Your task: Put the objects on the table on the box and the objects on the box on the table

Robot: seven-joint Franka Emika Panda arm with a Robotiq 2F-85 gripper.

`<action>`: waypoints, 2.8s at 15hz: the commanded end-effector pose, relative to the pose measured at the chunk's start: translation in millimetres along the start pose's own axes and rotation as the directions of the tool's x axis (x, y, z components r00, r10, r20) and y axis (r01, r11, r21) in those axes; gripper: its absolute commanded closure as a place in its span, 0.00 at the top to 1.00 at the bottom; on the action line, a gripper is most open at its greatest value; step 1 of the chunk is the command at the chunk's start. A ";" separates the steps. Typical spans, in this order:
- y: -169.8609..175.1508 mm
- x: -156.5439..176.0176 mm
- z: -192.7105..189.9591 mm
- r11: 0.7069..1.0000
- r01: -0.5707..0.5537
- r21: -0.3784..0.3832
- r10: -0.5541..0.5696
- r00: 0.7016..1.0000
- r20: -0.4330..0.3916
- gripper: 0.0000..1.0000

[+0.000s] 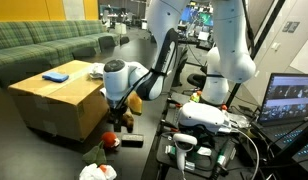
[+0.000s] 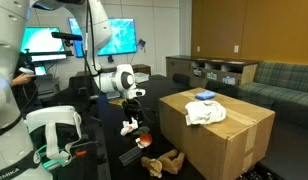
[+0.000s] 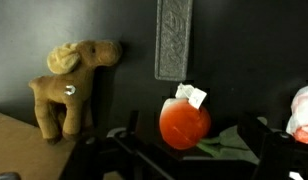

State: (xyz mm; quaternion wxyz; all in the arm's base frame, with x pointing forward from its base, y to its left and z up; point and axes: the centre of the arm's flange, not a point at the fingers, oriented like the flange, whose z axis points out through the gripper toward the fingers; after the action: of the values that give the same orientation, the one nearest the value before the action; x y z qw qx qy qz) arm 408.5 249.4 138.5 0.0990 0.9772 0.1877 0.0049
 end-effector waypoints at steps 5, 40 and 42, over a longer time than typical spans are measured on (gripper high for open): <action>21.5 -30.5 14.9 0.995 -0.013 0.103 0.000 0.992 0.129 1.00; 22.7 -47.5 143.5 0.977 -0.031 0.213 0.037 0.999 -0.023 1.00; 20.5 -45.3 149.5 0.975 -0.025 0.219 0.029 0.999 -0.018 1.00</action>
State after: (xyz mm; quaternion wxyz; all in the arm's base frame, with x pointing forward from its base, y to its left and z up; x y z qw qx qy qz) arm 374.6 181.3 11.5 -0.0078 0.9859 0.1667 -0.0144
